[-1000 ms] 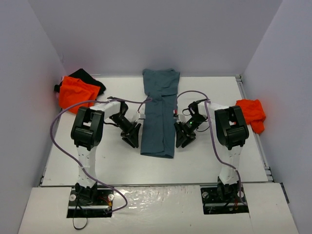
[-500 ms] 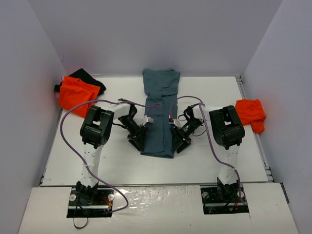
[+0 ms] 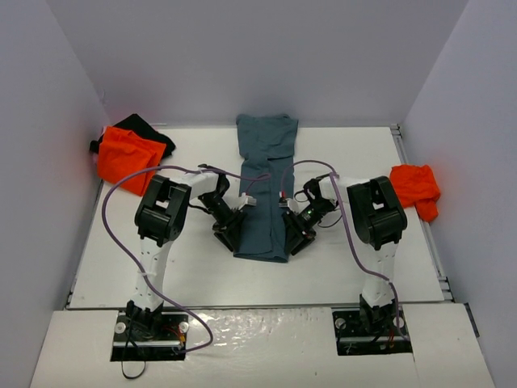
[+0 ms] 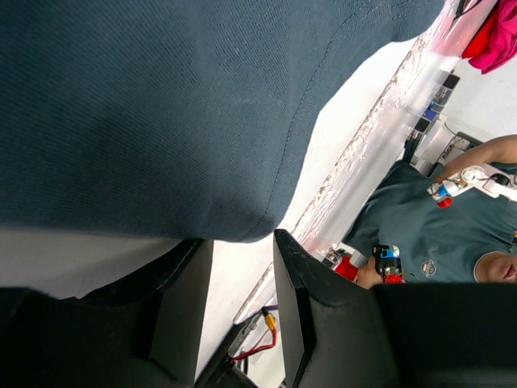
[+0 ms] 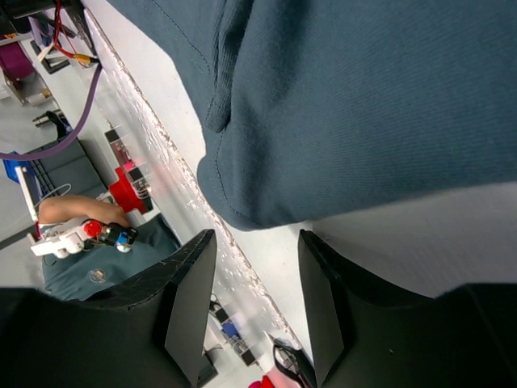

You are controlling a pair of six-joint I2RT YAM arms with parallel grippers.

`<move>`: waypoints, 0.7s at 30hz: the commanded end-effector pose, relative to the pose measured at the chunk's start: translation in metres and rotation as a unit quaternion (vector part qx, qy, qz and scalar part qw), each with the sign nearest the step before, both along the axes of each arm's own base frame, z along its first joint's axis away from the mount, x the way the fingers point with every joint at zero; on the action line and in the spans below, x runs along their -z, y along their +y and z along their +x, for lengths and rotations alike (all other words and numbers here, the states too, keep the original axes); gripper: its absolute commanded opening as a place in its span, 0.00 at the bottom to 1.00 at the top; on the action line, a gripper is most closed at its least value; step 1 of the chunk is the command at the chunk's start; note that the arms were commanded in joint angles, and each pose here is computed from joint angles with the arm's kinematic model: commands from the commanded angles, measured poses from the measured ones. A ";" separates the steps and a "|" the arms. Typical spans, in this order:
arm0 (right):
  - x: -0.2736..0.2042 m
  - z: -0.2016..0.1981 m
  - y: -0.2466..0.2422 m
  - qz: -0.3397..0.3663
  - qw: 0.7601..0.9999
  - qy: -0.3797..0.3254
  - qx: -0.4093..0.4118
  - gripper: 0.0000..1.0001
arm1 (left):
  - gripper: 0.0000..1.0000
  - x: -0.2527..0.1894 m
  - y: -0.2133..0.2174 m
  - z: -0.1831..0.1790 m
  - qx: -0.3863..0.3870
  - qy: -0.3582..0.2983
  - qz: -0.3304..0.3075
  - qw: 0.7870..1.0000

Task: Fold and stack the t-shirts
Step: Grab the bottom of the folded rectangular tshirt with both arms

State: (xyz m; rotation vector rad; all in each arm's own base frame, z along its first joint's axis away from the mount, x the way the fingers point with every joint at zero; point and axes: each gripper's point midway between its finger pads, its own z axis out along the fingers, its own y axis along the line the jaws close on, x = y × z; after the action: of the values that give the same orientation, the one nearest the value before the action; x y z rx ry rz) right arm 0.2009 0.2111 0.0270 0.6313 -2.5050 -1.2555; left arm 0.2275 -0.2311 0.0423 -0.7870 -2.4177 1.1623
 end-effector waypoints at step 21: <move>0.008 -0.026 0.015 0.011 0.997 0.067 -0.039 0.51 | 0.40 -0.028 -0.008 0.000 0.011 -0.008 -0.033 0.999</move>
State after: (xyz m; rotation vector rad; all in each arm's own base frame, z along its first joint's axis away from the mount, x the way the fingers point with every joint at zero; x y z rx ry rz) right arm 0.1821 0.2255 0.0301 0.5827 -2.3656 -1.3141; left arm 0.2238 -0.2316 0.0462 -0.7868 -2.3985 1.1648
